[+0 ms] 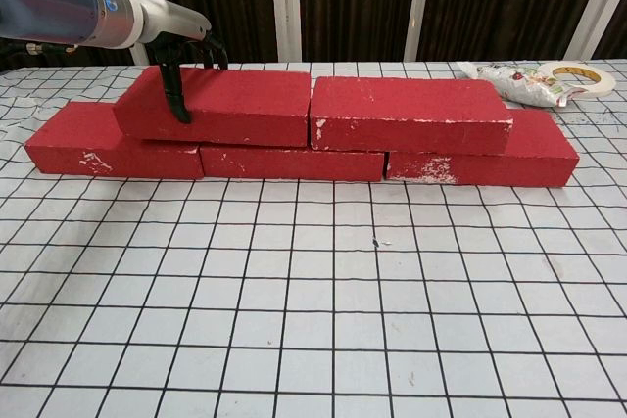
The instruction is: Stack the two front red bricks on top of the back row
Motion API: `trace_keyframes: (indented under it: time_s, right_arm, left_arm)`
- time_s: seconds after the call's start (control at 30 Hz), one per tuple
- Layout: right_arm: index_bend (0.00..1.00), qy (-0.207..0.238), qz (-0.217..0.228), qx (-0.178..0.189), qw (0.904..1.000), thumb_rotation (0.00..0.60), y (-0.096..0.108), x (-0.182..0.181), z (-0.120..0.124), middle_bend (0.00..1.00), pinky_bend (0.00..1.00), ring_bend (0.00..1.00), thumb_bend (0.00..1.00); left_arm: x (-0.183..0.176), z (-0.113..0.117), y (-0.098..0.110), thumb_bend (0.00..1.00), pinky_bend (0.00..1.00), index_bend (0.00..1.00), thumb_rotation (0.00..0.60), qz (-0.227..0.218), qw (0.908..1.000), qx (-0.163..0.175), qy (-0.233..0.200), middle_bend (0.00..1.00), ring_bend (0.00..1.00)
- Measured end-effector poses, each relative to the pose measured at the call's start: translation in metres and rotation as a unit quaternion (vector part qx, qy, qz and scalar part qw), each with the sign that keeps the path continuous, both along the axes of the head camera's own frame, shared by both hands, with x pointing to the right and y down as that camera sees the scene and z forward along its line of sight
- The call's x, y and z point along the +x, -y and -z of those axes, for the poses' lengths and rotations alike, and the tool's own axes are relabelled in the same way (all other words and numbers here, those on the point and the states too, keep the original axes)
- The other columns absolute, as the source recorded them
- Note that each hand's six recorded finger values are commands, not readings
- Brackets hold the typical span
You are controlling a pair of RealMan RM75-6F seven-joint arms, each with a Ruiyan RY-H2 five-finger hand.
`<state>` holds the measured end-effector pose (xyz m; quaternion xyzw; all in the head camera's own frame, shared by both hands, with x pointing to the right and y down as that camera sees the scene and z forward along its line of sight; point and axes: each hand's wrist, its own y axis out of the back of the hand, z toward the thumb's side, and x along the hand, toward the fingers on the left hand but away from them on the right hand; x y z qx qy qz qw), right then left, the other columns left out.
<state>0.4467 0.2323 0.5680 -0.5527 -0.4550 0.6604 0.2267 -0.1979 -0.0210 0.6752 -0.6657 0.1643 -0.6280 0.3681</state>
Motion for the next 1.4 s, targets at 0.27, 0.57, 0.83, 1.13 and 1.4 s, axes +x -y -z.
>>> trace_keyframes:
  time_s: [0.27, 0.57, 0.83, 1.13, 1.4]
  right_arm:
    - [0.05, 0.0, -0.001, 0.0, 1.0, 0.6, 0.0003, 0.0005, -0.0002, 0.0, 0.0, 0.0, 0.24]
    - [0.05, -0.001, -0.001, 0.0, 1.0, 0.6, 0.0002, 0.0006, -0.0002, 0.0, 0.0, 0.0, 0.24]
    - [0.05, -0.001, -0.002, 0.0, 1.0, 0.6, 0.0004, 0.0006, -0.0006, 0.0, 0.0, 0.0, 0.24]
    - [0.05, -0.001, -0.005, 0.001, 1.0, 0.6, 0.0005, 0.0016, 0.0001, 0.0, 0.0, 0.0, 0.24]
    - [0.05, -0.001, -0.005, 0.001, 1.0, 0.6, 0.0003, 0.0019, 0.0001, 0.0, 0.0, 0.0, 0.24]
  left_arm:
    - [-0.0001, -0.002, -0.001, 0.02, 0.12, 0.26, 0.6, 0.002, 1.0, -0.001, 0.001, 0.19, 0.06]
    - [0.0005, -0.0022, -0.0014, 0.0, 0.12, 0.25, 0.6, 0.003, 1.0, 0.0, 0.004, 0.18, 0.06]
    - [0.0007, -0.0022, -0.0013, 0.0, 0.11, 0.22, 0.6, 0.004, 1.0, -0.001, 0.005, 0.16, 0.06]
    - [0.0053, -0.0026, -0.0026, 0.0, 0.11, 0.22, 0.6, 0.002, 1.0, -0.001, 0.001, 0.17, 0.06]
    - [0.0056, -0.002, -0.0024, 0.0, 0.11, 0.22, 0.6, 0.012, 0.9999, 0.001, -0.001, 0.16, 0.06]
